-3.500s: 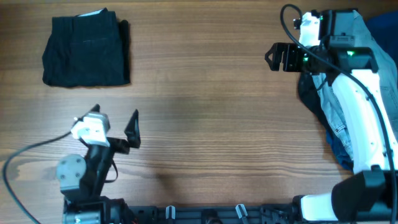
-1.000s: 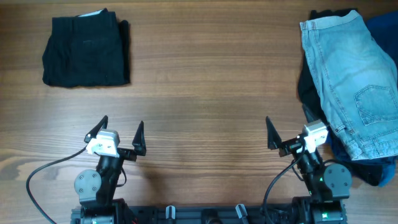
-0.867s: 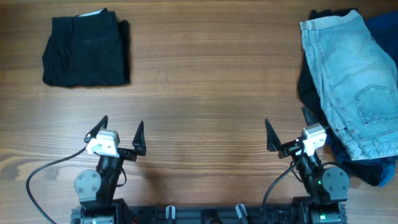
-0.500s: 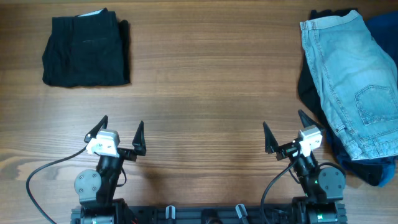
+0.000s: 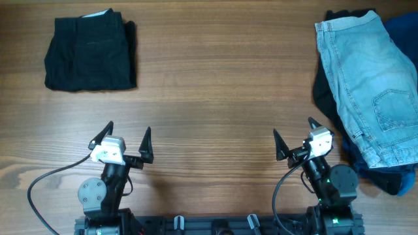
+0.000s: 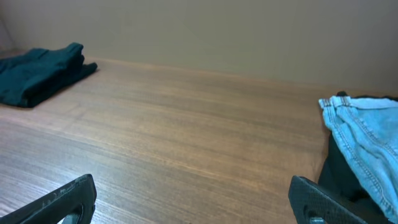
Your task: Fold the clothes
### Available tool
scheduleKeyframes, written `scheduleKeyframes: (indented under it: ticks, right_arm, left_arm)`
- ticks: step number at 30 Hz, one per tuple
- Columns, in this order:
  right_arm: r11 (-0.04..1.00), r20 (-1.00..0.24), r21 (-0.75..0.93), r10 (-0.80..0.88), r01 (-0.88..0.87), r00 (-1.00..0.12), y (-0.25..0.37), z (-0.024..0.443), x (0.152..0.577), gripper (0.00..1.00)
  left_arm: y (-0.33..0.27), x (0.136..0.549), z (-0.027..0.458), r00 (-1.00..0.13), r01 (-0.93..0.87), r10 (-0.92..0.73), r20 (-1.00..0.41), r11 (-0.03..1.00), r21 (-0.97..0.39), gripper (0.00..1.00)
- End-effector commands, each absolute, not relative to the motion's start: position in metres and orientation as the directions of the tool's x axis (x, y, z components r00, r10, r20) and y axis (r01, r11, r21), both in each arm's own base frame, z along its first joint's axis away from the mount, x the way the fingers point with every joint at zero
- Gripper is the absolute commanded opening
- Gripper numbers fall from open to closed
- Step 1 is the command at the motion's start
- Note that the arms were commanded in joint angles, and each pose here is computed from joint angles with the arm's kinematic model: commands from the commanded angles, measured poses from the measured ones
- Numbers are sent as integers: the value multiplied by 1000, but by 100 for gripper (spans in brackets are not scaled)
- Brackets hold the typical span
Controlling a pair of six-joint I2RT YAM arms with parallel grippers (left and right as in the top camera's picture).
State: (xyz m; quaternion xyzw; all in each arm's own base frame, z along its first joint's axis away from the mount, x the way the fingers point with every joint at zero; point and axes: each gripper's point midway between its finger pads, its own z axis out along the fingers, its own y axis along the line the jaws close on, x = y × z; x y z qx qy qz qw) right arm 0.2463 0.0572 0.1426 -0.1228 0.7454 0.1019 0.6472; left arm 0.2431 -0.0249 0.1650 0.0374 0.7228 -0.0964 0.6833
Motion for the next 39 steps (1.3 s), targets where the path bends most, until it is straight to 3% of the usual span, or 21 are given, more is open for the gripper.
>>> scheduleKeyframes:
  ticks: [1,11,39]
  right_arm:
    - [944,-985,2,-54,-329,-162,59,135,247,100]
    - [944,-976,17,-56,-328,-210,59,124,247,100]
    - [944,-976,17,-56,-328,-211,59,123,247,100]
  left_arm:
    - [-22,243,163,-62,172,-81,-995,981,-90,100]
    - [-22,243,163,-62,172,-81,-995,981,-90,100]
    - [-22,244,163,-62,172,-81,-995,981,-90,100]
